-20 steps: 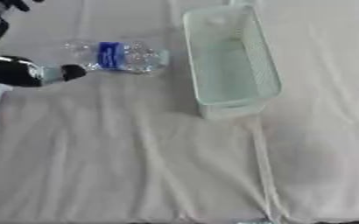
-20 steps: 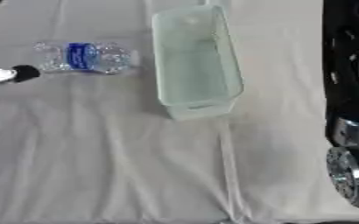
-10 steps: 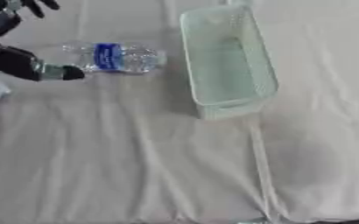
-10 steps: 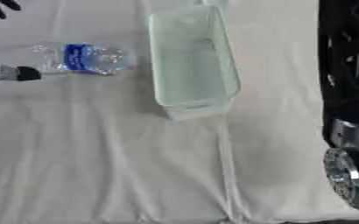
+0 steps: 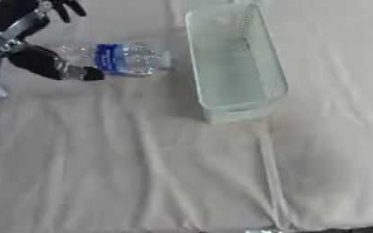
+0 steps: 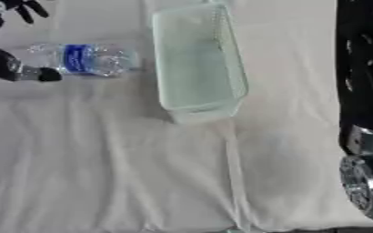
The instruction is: Pick up objects on the table and place them in the box.
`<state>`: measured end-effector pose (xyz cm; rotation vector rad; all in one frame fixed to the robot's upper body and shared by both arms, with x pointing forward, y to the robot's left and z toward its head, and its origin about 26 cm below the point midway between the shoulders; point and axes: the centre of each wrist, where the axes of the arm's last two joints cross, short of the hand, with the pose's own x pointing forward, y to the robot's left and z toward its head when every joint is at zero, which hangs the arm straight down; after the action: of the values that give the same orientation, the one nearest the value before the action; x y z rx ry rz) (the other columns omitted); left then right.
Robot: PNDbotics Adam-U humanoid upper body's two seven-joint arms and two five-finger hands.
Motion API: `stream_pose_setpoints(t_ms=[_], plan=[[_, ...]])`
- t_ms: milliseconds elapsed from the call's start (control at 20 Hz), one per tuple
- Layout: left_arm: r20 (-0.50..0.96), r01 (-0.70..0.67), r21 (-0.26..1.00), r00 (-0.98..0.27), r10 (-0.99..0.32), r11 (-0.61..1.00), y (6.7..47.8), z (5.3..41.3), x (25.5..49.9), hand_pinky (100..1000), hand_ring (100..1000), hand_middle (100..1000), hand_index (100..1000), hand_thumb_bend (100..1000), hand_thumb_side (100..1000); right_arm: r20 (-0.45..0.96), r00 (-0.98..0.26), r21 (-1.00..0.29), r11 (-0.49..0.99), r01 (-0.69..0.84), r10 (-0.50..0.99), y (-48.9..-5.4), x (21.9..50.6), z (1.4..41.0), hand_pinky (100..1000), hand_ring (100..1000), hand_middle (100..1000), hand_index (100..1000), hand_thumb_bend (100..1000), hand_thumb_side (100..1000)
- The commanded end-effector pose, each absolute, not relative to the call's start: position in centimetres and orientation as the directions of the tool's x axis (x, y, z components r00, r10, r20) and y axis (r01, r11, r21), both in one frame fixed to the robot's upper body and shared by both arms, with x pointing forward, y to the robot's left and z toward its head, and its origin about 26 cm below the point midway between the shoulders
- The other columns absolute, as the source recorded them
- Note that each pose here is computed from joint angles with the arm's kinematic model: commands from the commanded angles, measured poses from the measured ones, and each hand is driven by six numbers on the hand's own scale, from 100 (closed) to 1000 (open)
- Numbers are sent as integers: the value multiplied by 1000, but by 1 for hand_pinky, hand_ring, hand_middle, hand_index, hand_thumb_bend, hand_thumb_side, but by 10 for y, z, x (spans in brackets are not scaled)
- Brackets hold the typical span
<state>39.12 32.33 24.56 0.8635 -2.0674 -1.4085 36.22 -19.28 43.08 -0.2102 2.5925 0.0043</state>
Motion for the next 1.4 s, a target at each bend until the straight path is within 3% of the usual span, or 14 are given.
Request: stream_pose_setpoints(t_ms=[50, 500, 1050, 1350, 1400], plan=[[6, -260, 934, -677, -736, 246, 318, 252, 397, 526, 687, 1000, 918, 739, 651, -541, -827, -36, 987, -157, -152, -193, 356, 441, 703, 793, 842, 860, 100, 1000], [-40, -306, 924, -675, -736, 230, 284, 223, 416, 496, 656, 1000, 890, 747, 650, -557, -816, -38, 986, -161, -155, -192, 353, 448, 696, 791, 841, 858, 100, 1000], [-159, -237, 971, -713, -683, 21, 287, 202, 429, 549, 681, 1000, 893, 742, 697, -558, -812, -55, 984, -169, -171, -190, 353, 451, 695, 789, 838, 855, 100, 1000], [-200, -227, 973, -713, -672, -49, 299, 207, 428, 581, 698, 1000, 897, 756, 700, -551, -815, -65, 983, -172, -179, -190, 354, 450, 695, 789, 838, 852, 100, 1000], [-208, -228, 972, -710, -673, -59, 302, 210, 427, 591, 703, 1000, 898, 700, 707, -550, -816, -66, 983, -173, -180, -190, 354, 450, 695, 789, 838, 852, 100, 1000]])
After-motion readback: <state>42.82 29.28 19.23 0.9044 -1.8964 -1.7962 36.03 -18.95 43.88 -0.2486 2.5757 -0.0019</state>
